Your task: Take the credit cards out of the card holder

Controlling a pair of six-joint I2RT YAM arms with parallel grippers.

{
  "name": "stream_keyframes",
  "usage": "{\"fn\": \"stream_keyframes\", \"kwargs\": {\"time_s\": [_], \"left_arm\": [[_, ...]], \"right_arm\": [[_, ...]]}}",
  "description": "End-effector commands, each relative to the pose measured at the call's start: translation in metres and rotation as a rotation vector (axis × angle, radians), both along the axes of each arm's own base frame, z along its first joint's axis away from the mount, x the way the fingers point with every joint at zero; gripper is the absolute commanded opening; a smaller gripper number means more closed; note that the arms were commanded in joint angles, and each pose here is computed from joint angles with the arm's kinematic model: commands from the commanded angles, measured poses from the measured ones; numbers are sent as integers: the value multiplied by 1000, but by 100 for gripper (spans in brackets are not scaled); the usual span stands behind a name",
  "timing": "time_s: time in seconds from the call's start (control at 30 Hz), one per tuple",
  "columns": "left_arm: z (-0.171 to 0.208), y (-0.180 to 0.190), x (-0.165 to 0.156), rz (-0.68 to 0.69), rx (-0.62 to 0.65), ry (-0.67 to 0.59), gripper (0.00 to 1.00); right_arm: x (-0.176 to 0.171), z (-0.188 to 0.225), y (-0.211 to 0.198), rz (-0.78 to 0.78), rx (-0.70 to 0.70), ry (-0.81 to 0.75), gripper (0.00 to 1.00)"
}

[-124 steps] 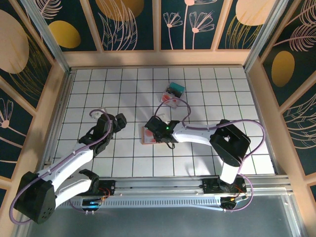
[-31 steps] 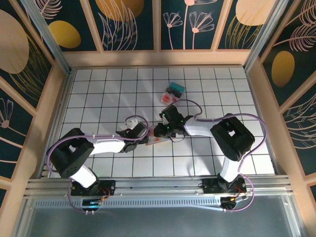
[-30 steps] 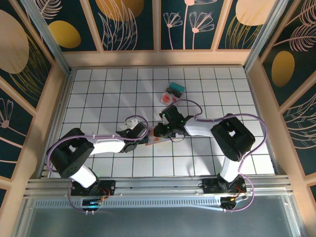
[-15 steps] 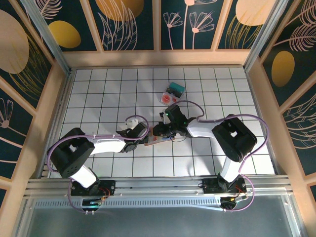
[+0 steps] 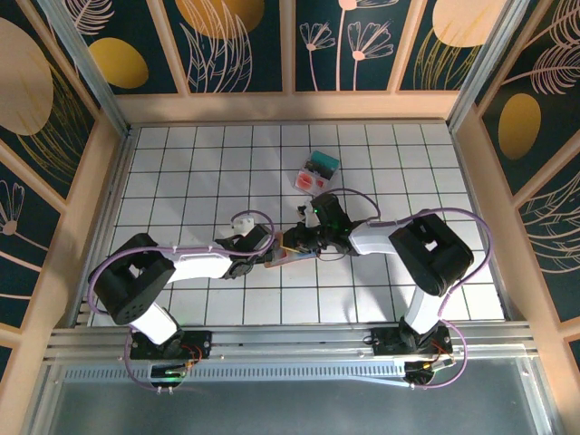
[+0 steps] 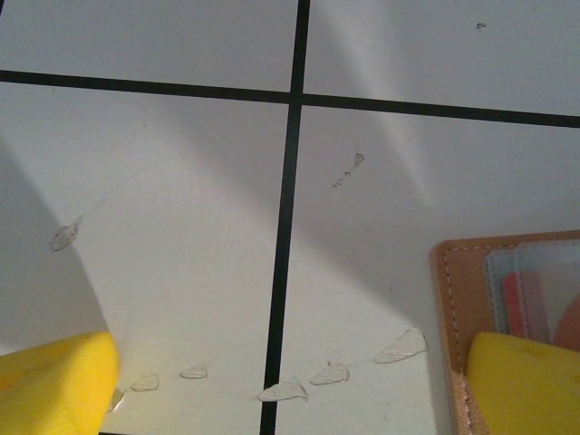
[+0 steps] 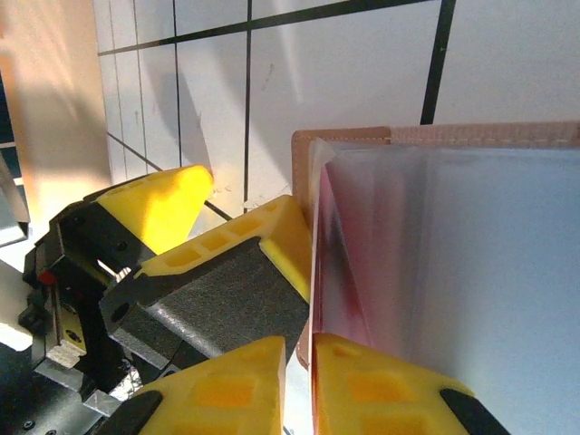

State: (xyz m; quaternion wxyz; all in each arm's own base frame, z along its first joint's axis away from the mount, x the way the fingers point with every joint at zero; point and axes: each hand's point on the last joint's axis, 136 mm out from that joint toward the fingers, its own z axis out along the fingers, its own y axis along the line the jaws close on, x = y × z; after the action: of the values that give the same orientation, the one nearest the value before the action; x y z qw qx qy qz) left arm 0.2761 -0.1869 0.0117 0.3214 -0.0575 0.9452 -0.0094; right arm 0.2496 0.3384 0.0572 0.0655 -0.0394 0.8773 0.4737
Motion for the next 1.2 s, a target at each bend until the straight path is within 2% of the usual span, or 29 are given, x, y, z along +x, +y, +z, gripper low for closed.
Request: {"fn": "stream_keyframes", "kwargs": {"time_s": [0.0,0.37,0.63,1.17], "left_arm": [[-25,18,-16,5,95,95,99],[-26,19,-16,4,109,100,99],[-26,24,-17,17,129,101,99],[-16,39,-8,42,244,68,99]], "right_arm": [[1,30,6,28,105,-43,15],[6,33,-7,-1,100,-54,16],[10,24,-16,-29,25,-65,0],[21,12,-39,-81,-181,-130,0]]}}
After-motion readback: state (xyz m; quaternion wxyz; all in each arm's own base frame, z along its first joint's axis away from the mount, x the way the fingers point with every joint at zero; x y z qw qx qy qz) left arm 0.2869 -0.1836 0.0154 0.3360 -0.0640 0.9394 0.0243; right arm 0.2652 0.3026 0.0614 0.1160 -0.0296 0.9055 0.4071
